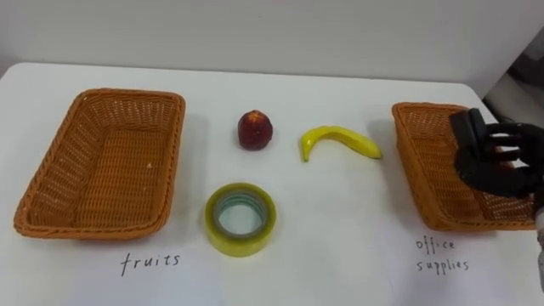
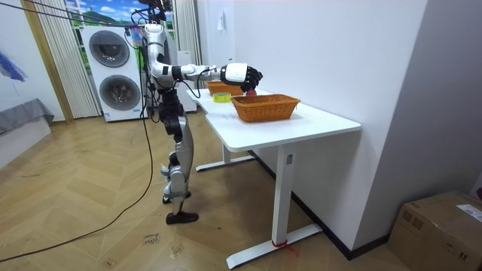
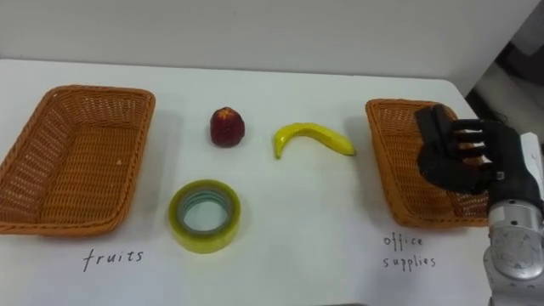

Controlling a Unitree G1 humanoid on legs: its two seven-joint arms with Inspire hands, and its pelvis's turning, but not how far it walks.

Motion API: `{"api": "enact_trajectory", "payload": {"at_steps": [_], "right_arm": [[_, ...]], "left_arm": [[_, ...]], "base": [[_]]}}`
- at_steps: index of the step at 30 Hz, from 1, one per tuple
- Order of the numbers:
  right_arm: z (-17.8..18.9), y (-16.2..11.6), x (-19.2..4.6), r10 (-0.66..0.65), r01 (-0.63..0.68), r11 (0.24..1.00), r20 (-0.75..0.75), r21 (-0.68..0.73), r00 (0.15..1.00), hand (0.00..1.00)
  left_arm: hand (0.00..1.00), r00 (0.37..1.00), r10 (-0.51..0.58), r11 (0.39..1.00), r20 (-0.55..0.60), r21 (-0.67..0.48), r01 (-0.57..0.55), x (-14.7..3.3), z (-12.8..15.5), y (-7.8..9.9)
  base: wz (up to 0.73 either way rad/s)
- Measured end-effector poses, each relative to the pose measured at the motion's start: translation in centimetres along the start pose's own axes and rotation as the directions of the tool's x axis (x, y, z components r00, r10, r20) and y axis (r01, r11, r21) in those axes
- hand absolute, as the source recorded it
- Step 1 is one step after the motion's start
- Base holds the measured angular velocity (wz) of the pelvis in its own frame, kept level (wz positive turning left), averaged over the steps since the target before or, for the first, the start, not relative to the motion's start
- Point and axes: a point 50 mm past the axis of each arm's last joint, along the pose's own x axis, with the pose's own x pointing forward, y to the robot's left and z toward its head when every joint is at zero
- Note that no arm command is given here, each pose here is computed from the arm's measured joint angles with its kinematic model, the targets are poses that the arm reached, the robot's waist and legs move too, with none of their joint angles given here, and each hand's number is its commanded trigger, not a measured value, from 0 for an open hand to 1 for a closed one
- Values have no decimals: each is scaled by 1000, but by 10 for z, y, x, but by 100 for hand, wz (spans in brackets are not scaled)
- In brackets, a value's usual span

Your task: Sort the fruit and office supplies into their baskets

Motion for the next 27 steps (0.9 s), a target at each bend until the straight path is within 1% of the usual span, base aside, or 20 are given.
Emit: {"api": "enact_trajectory", "payload": {"at_steps": [9, 27], "right_arm": [[0, 0, 0, 8, -8, 1000, 1, -23, 1000, 0], [0, 0, 0, 8, -8, 1000, 2, -22, 1000, 0]], "left_arm": [[0, 1000, 0, 1000, -3, 0, 0, 0, 0, 0], [0, 1000, -2, 1000, 0, 0, 2, 0, 0, 0]], "base": [[0], [0]]}}
